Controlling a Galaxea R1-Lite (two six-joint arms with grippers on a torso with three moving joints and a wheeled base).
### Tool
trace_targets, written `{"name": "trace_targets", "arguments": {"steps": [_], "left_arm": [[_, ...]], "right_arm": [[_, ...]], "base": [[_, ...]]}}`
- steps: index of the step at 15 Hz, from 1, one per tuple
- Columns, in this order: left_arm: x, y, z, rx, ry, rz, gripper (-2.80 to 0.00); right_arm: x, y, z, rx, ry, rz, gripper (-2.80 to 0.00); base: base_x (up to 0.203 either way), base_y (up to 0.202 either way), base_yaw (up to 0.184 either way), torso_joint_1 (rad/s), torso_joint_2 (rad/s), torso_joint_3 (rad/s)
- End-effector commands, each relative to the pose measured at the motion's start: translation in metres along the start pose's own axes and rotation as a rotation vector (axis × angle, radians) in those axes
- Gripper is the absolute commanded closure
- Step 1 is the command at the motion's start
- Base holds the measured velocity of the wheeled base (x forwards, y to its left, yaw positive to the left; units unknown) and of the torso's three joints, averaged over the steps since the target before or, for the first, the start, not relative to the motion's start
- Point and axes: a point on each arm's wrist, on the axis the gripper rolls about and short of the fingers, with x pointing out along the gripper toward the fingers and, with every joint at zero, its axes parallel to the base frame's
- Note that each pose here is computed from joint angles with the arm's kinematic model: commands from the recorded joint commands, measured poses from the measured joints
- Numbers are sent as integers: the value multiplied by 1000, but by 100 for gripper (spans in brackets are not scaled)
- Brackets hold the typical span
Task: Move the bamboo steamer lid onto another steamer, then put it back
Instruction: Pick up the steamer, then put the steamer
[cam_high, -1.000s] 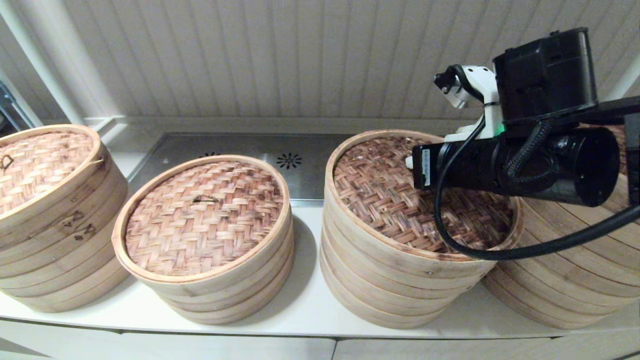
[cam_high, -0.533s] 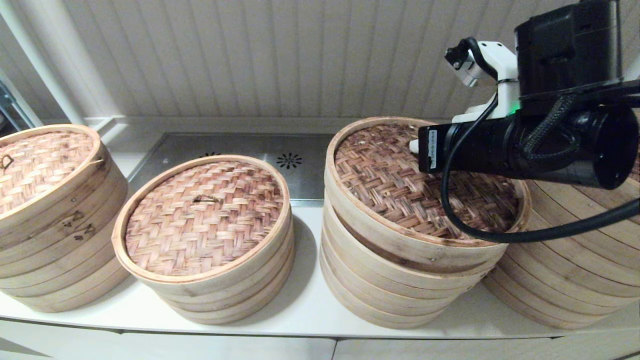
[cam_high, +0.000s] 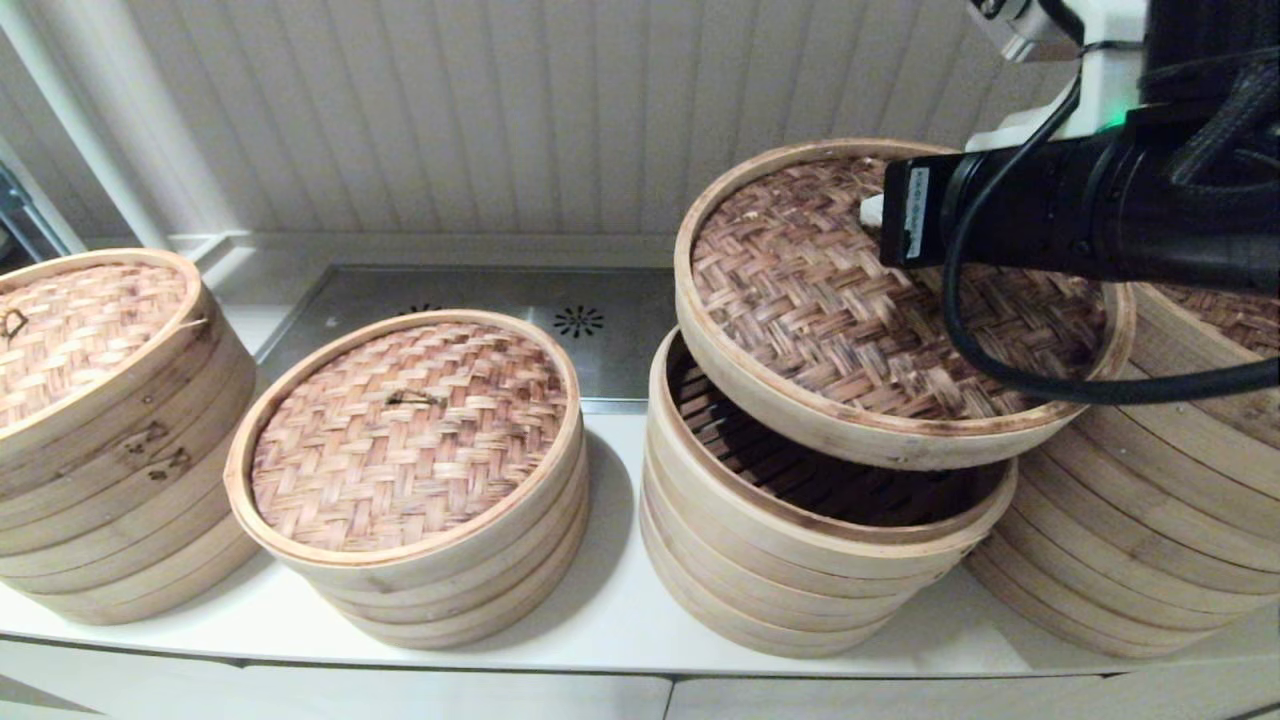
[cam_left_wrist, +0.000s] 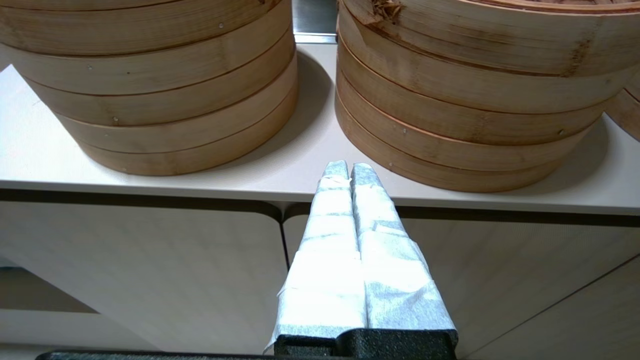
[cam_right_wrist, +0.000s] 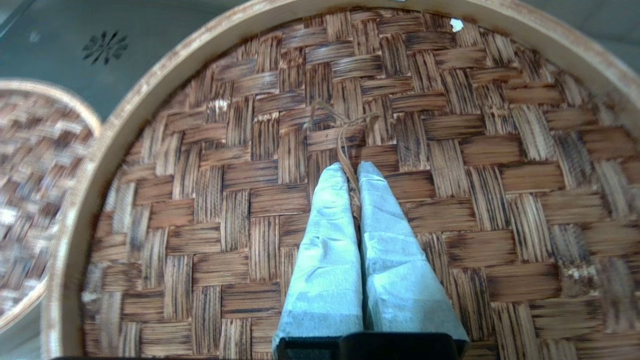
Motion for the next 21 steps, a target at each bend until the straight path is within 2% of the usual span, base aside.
{"name": "trace_targets", "arguments": {"steps": [1, 4, 9, 12, 15, 21], "left_arm": [[1, 0, -3, 0, 12, 1, 0], [1, 0, -3, 0, 12, 0, 0], [1, 0, -3, 0, 11, 0, 0], [1, 0, -3, 0, 12, 0, 0], [1, 0, -3, 0, 12, 0, 0], [1, 0, -3, 0, 12, 1, 0]], "right_arm": [[-10, -4, 12, 11, -30, -10, 0], [-27, -16, 29, 20, -49, -37, 0], [-39, -61, 52, 53, -81, -214, 0], [-60, -78, 67, 57, -90, -276, 0], [-62, -102, 69, 63, -89, -377, 0], [-60, -144, 65, 86, -66, -459, 0]], "base": [[0, 0, 0, 0, 0, 0], [0, 0, 0, 0, 0, 0], [0, 0, 0, 0, 0, 0], [0, 0, 0, 0, 0, 0], [0, 0, 0, 0, 0, 0], [0, 0, 0, 0, 0, 0]]}}
